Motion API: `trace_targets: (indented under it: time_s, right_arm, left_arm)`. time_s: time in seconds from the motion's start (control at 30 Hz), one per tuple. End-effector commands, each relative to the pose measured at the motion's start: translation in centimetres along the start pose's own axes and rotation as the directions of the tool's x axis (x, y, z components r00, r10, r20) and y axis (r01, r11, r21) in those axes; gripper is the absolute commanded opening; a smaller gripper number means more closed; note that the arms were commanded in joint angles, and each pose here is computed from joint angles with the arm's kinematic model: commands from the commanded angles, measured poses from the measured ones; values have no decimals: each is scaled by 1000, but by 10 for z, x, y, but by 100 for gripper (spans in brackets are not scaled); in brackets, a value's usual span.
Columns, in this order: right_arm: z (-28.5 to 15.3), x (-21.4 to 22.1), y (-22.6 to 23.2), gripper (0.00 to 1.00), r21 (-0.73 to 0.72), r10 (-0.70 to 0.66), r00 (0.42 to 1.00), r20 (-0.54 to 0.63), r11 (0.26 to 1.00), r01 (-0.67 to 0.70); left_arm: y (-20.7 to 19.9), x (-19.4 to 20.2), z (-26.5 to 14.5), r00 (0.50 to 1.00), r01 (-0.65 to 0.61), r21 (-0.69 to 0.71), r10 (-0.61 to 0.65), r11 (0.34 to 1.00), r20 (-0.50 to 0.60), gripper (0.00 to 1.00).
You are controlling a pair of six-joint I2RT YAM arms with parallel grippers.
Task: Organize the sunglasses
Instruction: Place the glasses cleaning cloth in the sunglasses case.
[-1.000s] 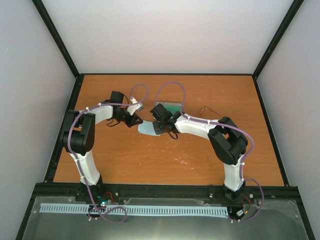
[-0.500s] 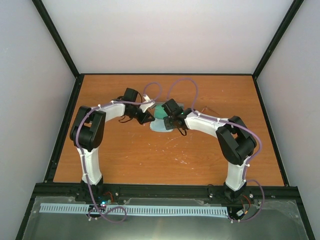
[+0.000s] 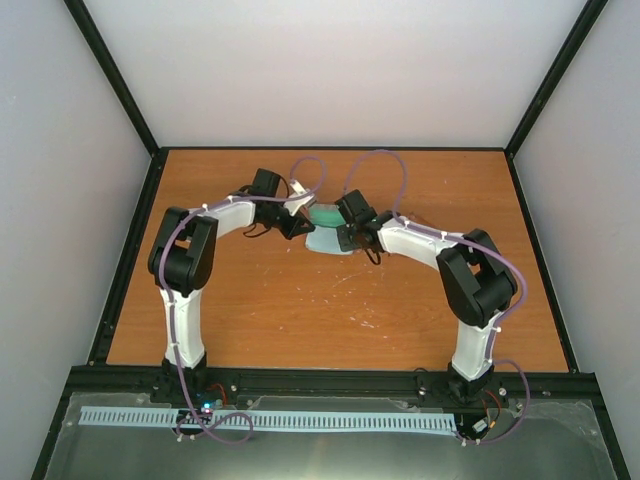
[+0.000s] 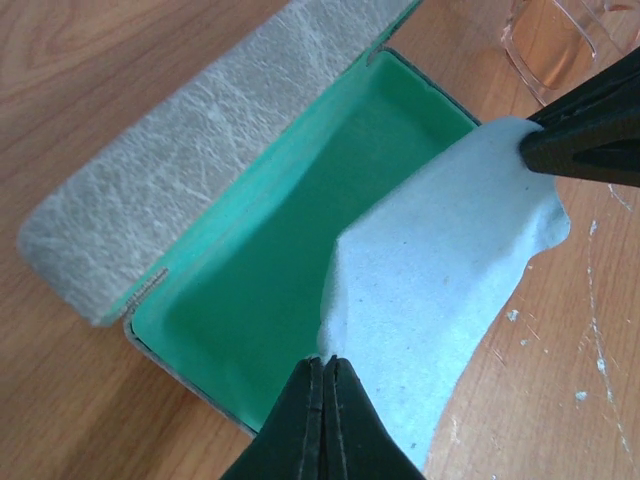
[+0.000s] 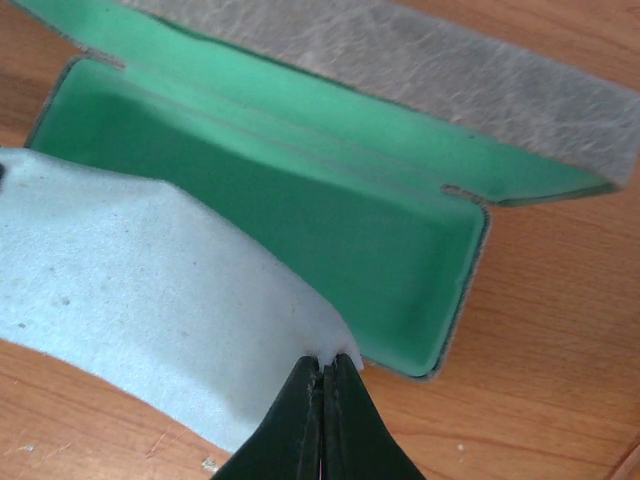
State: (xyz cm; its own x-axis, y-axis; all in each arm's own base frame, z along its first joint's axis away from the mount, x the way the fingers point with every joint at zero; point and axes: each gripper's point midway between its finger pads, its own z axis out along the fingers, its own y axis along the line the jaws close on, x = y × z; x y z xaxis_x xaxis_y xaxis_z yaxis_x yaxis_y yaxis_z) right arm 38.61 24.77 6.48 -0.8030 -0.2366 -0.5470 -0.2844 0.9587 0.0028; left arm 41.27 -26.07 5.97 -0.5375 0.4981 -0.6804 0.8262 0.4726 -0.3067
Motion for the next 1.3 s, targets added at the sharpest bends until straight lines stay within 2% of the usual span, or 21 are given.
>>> trace_targets:
  time_s: [0.0,0.83,1.27]
  right_arm:
    - [-2,-16,-11,3,14,3,999,44,1000,-4]
    - [26,-25,-27,3,17,3,1000,15,1000,-3]
    - [29,-30,-33,3,21,28,999,46,999,-29]
  left_arm:
    - [3,-20,4,999,-21,0,21,1000,38,1]
    - [24,-33,20,999,-39,-18,40,999,33,1]
    - [27,-33,22,999,-39,-26,40,999,36,1]
